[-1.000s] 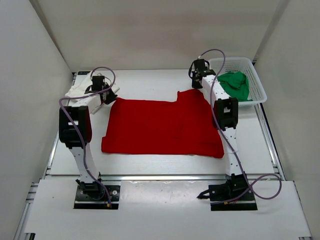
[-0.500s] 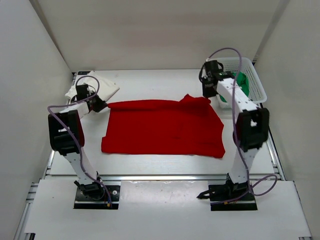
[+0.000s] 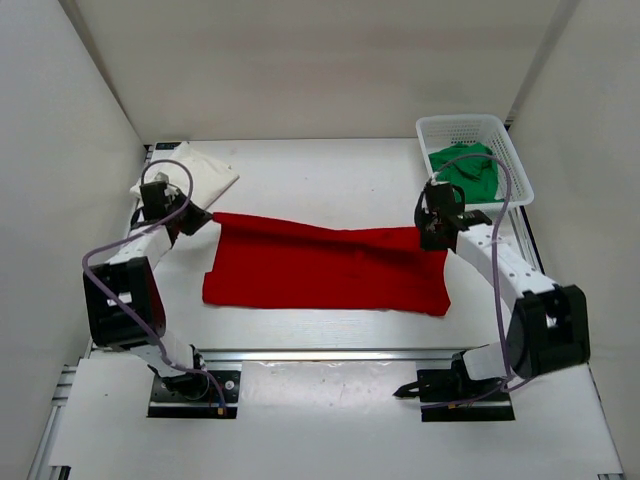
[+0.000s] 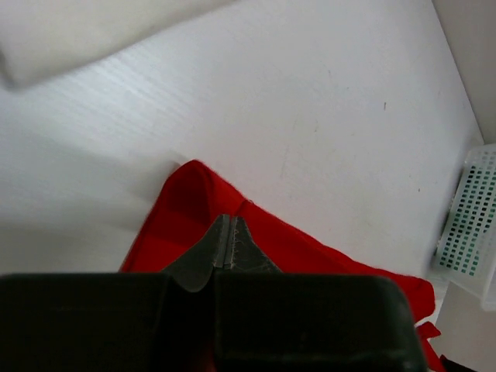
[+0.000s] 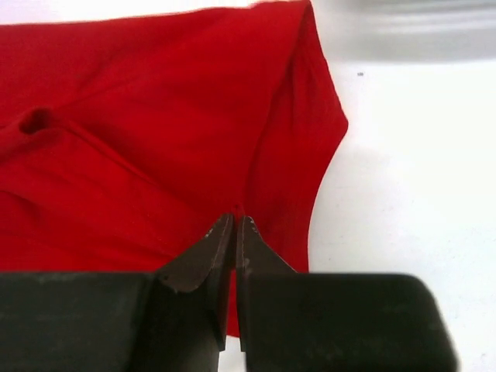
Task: Fold and stack the t-shirts
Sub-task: Fold the other side of the tshirt into a rectangle
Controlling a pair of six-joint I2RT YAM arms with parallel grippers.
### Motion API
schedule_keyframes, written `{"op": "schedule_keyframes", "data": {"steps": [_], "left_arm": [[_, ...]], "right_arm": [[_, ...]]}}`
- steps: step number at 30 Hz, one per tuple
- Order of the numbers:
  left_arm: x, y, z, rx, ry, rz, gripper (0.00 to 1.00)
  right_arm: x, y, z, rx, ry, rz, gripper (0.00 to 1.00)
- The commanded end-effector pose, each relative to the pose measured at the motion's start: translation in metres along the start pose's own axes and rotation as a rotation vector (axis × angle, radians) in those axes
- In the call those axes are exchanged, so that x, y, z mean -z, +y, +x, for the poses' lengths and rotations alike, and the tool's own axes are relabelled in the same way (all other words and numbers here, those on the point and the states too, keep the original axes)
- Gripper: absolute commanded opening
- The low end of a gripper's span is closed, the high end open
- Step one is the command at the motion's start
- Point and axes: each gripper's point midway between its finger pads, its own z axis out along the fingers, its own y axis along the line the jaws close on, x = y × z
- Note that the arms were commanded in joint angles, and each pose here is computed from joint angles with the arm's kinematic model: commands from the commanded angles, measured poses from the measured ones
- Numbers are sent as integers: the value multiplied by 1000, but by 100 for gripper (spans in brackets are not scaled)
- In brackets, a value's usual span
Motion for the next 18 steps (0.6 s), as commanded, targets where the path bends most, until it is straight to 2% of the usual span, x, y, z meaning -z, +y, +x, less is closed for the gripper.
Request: {"op": "schedule_keyframes", "data": {"steps": [1,4,7,9,11,13,14,16,18], "left_arm": [[23,8,-6,15,-48,14,0],[29,13,7,-3,-50,0,0],[31,27,29,15,-19,-33,8],[31,46,42,89,-11,-45,14],[37,58,41,178,-24,-19,17],[43,60,34,233,-62,3,17],[47,51,27,206,-94,22,18],[55,35,16,140,-144,34,19],[62,14,14,73,-182,55,20]], "right_arm": [[12,-1,-2,-48,-104,-2,0],[12,1,22,-61,-87,-10,0],[7,6,51,-101,-62,-25,2],[2,6,71,-105,-39,-26,4],[2,5,80,-117,-26,-22,9],[10,4,73,-91,-69,-4,18],[14,5,69,-83,-82,-9,26],[26,-1,54,-98,-135,-9,34],[35,4,45,-100,-172,-31,37]]}}
